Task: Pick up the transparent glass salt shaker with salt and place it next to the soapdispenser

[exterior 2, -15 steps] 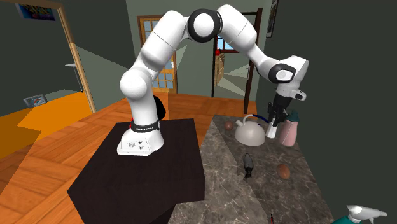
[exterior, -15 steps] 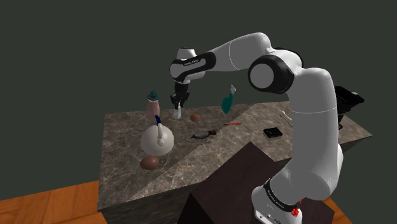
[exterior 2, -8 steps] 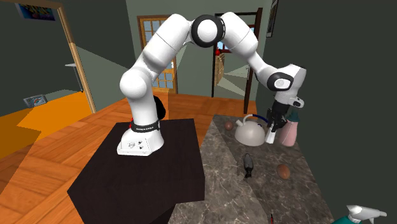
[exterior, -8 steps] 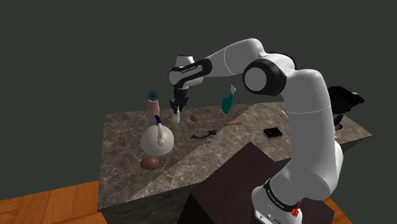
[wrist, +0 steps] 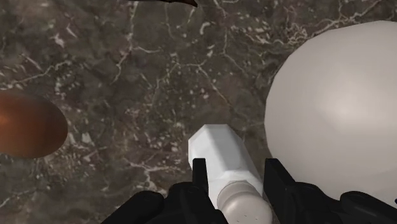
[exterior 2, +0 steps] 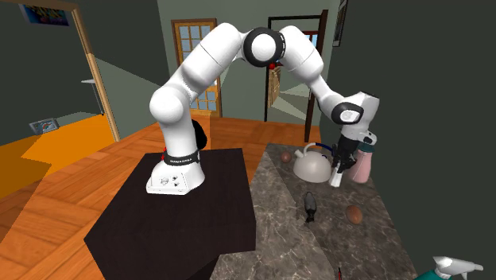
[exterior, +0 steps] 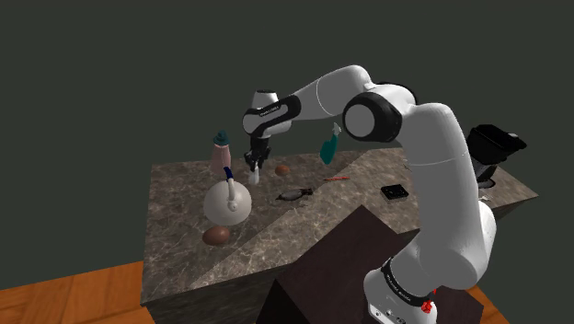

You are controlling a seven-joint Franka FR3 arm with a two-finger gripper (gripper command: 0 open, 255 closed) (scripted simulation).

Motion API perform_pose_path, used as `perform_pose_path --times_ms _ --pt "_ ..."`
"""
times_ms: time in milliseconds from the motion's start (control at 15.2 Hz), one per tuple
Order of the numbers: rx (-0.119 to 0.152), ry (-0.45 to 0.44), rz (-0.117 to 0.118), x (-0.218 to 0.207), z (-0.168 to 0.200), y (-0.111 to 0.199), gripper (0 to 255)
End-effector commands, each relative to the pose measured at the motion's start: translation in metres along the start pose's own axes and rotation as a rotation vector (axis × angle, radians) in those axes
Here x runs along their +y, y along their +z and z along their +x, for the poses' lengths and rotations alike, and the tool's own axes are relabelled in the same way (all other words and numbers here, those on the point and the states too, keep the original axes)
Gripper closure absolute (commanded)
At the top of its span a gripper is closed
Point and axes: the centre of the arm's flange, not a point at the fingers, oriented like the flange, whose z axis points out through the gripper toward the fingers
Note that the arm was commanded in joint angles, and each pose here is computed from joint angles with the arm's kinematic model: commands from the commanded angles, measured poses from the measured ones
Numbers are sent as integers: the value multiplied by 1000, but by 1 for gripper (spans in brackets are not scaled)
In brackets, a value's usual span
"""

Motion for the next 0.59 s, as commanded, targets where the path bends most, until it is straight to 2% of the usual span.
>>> perform_pose_path --times_ms 0,198,528 --pt "1 0 0 1 0 10 255" --pt "1 0 0 2 3 28 255" --pt "1 0 0 2 3 28 255"
